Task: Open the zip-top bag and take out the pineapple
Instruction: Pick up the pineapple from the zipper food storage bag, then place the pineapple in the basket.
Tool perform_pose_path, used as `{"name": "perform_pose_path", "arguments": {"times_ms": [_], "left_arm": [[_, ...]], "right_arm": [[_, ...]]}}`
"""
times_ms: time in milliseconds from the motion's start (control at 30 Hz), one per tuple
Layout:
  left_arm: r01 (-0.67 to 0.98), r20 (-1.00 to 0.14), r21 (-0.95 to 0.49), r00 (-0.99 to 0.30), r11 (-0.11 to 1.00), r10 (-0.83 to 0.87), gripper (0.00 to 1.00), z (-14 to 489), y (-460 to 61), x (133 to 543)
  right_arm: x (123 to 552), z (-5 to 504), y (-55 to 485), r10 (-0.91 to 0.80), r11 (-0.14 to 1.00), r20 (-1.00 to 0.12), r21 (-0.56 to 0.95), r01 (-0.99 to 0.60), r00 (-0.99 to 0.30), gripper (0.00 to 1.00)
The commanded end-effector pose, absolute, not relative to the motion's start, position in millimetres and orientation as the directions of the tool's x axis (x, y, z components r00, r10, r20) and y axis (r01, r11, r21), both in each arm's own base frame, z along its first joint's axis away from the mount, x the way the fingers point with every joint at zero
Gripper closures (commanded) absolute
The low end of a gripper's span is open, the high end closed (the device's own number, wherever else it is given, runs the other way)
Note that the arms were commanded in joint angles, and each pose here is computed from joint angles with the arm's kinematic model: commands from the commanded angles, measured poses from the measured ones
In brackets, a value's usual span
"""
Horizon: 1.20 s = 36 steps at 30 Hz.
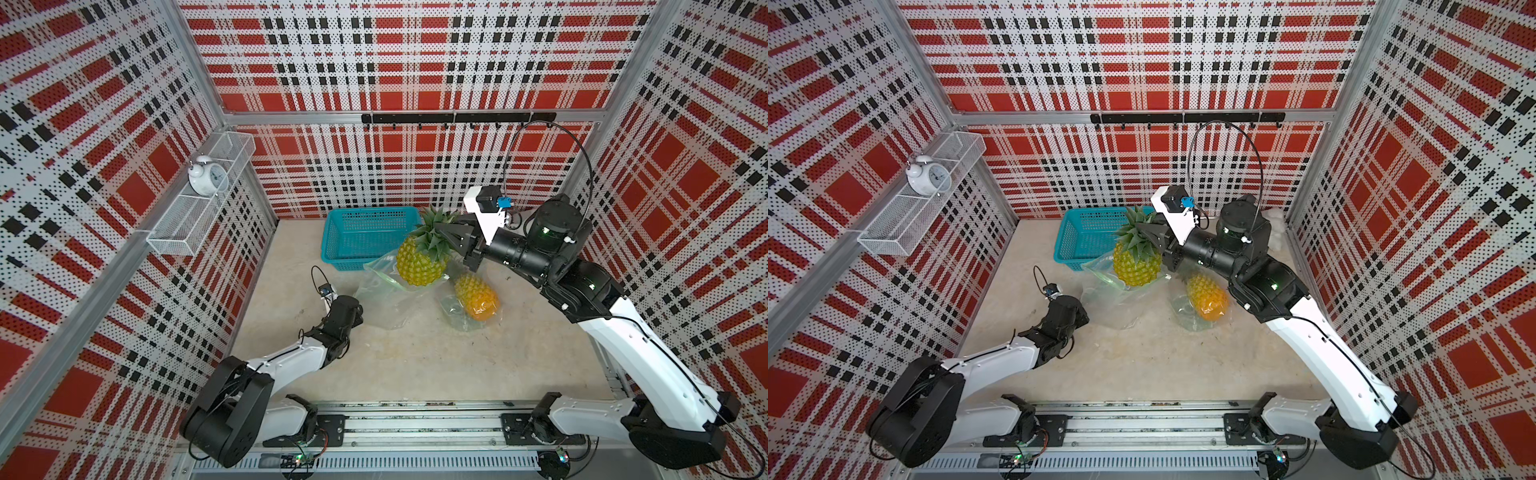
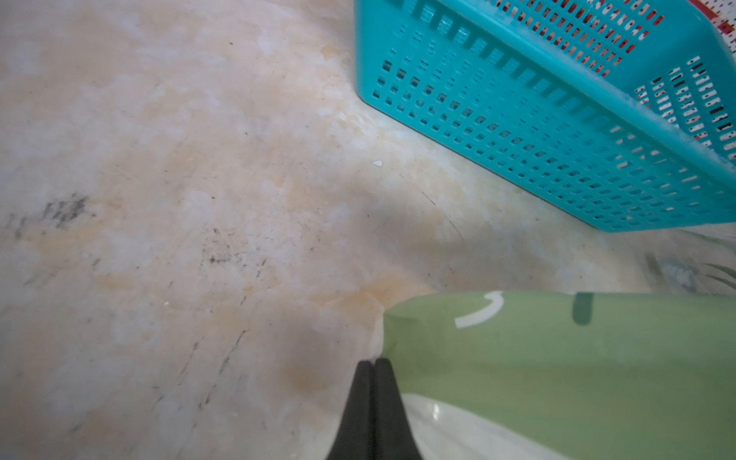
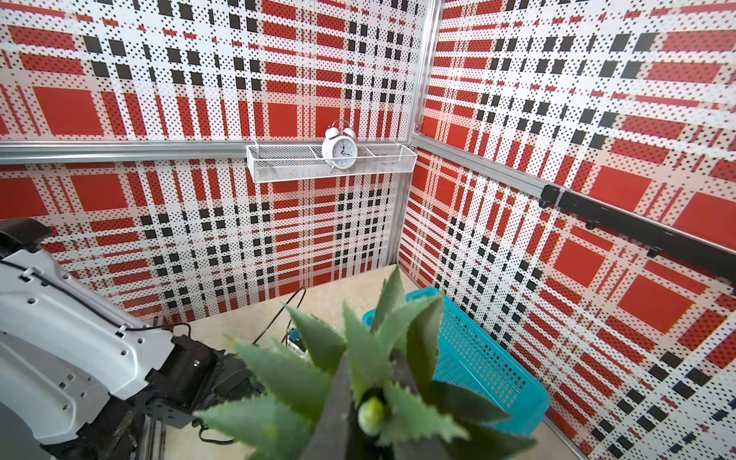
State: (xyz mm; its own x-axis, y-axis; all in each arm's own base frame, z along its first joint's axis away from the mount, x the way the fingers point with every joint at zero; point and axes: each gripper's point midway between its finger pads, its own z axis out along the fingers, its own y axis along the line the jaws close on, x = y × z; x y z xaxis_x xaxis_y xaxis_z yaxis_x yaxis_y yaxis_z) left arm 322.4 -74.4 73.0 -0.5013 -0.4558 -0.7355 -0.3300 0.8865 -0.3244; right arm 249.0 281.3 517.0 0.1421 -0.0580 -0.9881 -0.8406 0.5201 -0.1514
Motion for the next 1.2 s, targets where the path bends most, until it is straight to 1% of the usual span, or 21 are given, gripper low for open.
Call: {"name": "perform_pose_path", "arguments": {"times_ms": [0, 333, 467, 500, 700, 933, 1167], "left_arm": [[-0.374, -0.76, -0.308, -0.456, 0.875, -0.463, 1.0, 84.0, -58.4, 320.5], [-0.463, -0.763, -0.341, -0.372, 0.818, -0.528, 1.0, 91.4, -12.8, 303.3], [-0.49, -0.767, -0.373, -0.315, 0.788, -0.559, 1.0, 102.7, 3.9, 295.3], [-0.515, -0.766, -0.39, -0.28, 0.764, -0.579, 1.0, 107.2, 15.7, 292.9], [-0.51, -0.758, -0.494, -0.144, 0.704, -0.637, 1.0, 138.8, 40.1, 282.0], [-0.53, -0.754, -0.514, -0.097, 0.675, -0.65, 1.0, 152.9, 58.2, 275.1], [-0.533, -0.752, -0.537, -0.048, 0.654, -0.657, 1.0, 165.7, 68.0, 270.9]], "right_arm": [[226.4, 601.6, 251.5, 0.102, 0.596, -0.926, -0.236, -0.768, 0.364, 1.0], [241.9, 617.6, 248.0, 0.098, 0.659, -0.915, -0.235, -0.715, 0.392, 1.0], [252.6, 616.7, 248.0, 0.083, 0.687, -0.918, -0.229, -0.689, 0.387, 1.0], [255.6, 615.5, 248.2, 0.077, 0.693, -0.92, -0.228, -0.684, 0.385, 1.0], [276.0, 603.1, 251.5, 0.049, 0.715, -0.935, -0.214, -0.666, 0.353, 1.0], [303.2, 584.1, 255.8, 0.04, 0.717, -0.954, -0.181, -0.674, 0.299, 1.0], [336.1, 561.7, 264.2, 0.05, 0.689, -0.972, -0.133, -0.712, 0.23, 1.0]]}}
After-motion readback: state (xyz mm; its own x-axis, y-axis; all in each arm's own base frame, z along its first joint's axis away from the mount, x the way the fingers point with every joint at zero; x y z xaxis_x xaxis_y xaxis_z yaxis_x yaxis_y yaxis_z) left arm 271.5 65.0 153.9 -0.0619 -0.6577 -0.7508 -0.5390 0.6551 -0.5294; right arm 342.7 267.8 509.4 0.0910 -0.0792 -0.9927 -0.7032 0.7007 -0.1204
